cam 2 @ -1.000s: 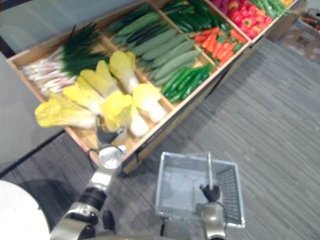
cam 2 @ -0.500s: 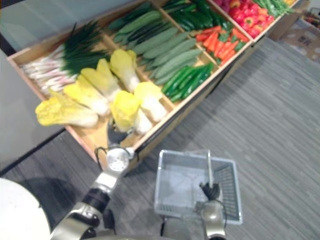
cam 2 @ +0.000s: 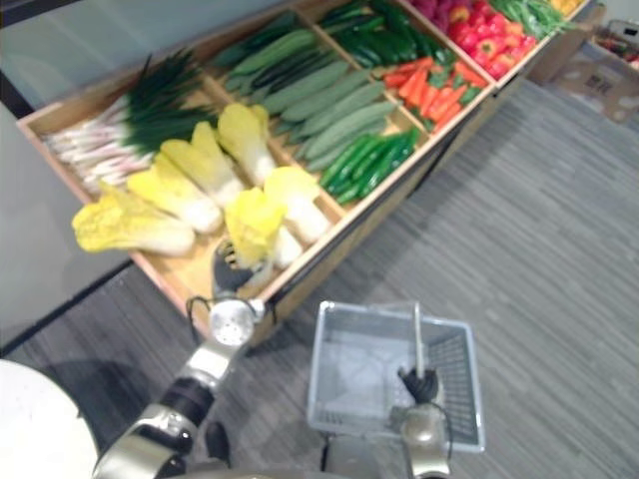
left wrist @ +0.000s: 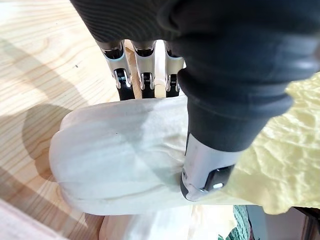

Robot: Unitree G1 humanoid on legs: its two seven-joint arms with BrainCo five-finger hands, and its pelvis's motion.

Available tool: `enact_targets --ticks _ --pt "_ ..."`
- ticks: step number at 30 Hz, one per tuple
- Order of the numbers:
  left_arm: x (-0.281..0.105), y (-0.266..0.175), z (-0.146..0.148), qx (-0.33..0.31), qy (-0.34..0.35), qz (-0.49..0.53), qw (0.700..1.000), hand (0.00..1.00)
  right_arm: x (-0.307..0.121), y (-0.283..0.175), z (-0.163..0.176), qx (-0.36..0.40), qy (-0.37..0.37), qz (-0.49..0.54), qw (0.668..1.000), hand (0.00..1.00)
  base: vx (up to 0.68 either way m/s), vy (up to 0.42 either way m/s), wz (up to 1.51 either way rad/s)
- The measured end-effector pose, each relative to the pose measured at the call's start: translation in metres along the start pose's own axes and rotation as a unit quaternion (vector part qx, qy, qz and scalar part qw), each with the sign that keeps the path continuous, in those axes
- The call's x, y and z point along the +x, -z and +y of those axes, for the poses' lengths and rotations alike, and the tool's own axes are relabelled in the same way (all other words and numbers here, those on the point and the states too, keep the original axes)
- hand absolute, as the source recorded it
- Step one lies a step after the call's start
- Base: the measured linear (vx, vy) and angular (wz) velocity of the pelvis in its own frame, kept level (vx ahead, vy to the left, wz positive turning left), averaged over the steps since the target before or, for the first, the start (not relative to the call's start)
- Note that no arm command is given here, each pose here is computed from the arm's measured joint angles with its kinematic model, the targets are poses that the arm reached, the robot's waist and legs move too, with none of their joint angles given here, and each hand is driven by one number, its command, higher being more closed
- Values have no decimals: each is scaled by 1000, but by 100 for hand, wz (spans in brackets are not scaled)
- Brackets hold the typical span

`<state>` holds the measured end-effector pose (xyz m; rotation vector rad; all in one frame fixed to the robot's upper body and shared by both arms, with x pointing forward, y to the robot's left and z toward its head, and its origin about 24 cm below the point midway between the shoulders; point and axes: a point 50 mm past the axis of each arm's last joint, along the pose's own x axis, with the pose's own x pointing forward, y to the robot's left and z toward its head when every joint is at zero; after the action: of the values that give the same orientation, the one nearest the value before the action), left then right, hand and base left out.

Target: Pick vegetable in the basket

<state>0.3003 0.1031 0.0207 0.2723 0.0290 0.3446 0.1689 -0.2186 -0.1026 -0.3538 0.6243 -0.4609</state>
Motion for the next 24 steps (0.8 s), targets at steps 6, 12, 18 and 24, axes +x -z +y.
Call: enact_targets --ticks 6,12,18,24 --pt "-1 0 2 -1 -4 -2 1000 100 0 0 1 -1 -2 -1 1000 100 0 0 0" --pt "-3 -9 14 -31 -28 -20 999 100 -1 2 1 -3 -3 3 1000 100 -10 -8 4" --pt "-5 -24 19 -51 -35 -53 997 100 -1 2 1 -3 -5 4 1000 100 -20 -9 4" --pt "-15 -44 14 -69 1 -104 992 100 -3 7 1 -6 -6 12 1000 100 -20 -5 6"
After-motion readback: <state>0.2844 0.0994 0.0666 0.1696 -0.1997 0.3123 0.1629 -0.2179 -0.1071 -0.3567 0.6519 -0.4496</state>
